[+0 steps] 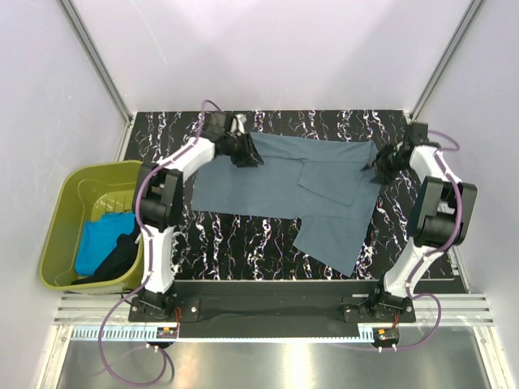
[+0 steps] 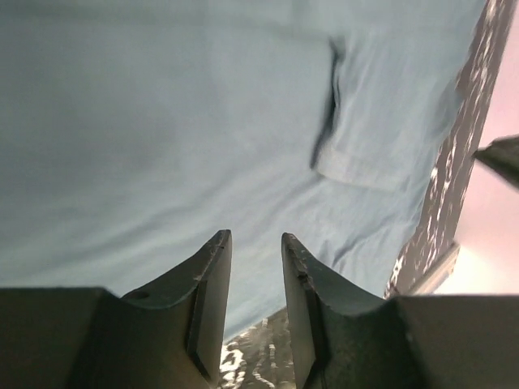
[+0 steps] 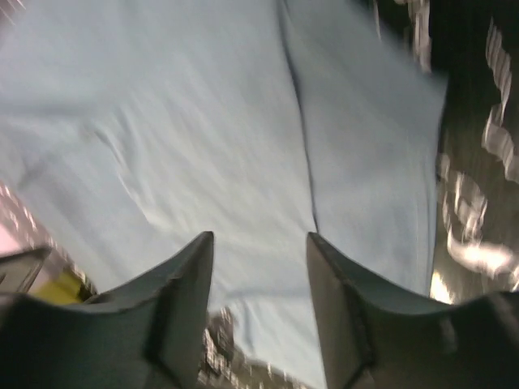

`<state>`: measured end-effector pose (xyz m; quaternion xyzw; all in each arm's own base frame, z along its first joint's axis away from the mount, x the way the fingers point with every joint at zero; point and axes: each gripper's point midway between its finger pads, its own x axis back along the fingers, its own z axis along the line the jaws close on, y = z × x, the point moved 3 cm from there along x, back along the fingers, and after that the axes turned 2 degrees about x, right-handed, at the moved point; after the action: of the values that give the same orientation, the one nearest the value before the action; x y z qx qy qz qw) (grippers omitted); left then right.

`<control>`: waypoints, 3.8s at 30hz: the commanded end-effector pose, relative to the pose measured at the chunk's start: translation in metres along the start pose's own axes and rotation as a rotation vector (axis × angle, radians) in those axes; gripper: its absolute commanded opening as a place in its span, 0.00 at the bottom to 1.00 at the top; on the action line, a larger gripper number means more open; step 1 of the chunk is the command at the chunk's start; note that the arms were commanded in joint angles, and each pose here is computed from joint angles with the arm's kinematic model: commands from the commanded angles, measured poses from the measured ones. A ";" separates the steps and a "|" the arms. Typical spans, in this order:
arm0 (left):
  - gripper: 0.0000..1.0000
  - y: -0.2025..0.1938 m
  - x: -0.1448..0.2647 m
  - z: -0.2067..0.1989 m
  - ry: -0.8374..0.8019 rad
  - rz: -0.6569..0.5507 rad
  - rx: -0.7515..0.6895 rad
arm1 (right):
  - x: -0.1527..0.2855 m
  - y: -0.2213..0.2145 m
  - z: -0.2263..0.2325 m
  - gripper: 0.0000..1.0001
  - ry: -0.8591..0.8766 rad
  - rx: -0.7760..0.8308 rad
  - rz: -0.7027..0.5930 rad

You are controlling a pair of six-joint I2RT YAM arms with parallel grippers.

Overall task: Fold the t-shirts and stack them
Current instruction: Fold the tshirt

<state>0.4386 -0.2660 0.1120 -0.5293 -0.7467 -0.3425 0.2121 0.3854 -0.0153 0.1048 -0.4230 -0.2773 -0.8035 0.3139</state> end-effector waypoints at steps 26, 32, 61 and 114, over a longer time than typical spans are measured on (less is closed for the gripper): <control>0.32 0.139 0.018 0.131 0.057 -0.267 0.318 | -0.134 0.133 0.051 0.16 0.029 -0.013 -0.146; 0.36 0.130 0.075 0.089 0.052 -0.316 0.242 | -0.077 0.142 0.091 0.42 -0.021 0.075 -0.158; 0.47 -0.078 0.132 0.152 0.640 -0.337 0.557 | 0.099 -0.124 0.016 0.89 -0.044 0.125 0.003; 0.00 -0.060 0.115 0.161 0.584 -0.217 0.375 | 0.010 -0.099 -0.109 0.38 -0.384 -0.125 0.106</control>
<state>0.3330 -0.0800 0.0502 -0.2674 -0.7371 -0.3551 0.5089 0.2438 -0.0259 0.0478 -0.6098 -0.2386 -0.7028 0.2779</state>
